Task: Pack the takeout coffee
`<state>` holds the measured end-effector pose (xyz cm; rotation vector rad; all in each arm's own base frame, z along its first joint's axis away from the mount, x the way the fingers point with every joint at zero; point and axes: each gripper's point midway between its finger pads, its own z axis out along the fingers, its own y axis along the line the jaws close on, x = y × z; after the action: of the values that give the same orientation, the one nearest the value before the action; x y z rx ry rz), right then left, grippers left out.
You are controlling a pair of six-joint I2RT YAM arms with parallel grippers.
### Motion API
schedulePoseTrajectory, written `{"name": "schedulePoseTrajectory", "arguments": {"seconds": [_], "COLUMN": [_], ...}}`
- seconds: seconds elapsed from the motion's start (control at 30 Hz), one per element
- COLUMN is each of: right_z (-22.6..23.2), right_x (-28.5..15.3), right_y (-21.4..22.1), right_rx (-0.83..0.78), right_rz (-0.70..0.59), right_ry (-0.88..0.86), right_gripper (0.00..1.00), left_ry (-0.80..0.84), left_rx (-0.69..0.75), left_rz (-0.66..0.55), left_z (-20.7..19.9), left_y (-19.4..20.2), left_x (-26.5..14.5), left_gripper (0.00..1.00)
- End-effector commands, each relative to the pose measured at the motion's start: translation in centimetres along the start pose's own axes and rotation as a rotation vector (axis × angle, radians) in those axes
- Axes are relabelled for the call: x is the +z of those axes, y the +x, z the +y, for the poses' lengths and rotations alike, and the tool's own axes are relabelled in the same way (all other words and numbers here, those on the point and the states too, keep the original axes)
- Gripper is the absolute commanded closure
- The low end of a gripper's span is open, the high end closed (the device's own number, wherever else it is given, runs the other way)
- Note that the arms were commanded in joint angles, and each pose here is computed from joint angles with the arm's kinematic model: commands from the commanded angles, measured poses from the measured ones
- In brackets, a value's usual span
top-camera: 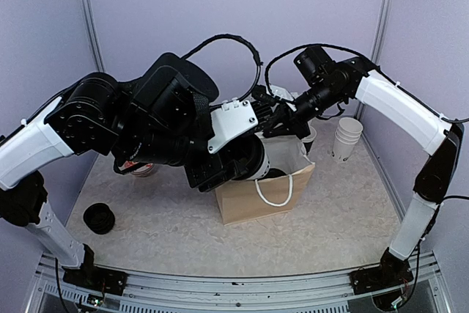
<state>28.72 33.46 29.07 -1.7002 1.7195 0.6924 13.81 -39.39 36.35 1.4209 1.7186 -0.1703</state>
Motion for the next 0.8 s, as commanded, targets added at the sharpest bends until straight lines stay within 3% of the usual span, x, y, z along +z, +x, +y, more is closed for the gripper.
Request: {"name": "schedulePoseTrajectory", "arguments": {"seconds": [0.0,0.53,0.77], "right_z": [0.8,7.3,8.8], "right_x": [-2.0,-3.3,-3.3], "right_y": [-2.0,-2.6,-2.2], "right_rx": [-0.035,-0.154,-0.151], "right_rz": [-0.056,-0.098,-0.099], "right_ry": [0.026,-0.057,-0.084], "right_gripper": [1.00,1.00,1.00], "left_ry": [-0.050,-0.040,-0.021], "left_rx": [0.020,0.032,0.086], "left_rz": [0.019,0.155,0.209], "left_z": [0.8,0.6,-2.4], "left_y": [0.1,2.9,4.5], "left_x": [0.4,6.0,6.1], "left_gripper": [0.32,0.34,0.35]}}
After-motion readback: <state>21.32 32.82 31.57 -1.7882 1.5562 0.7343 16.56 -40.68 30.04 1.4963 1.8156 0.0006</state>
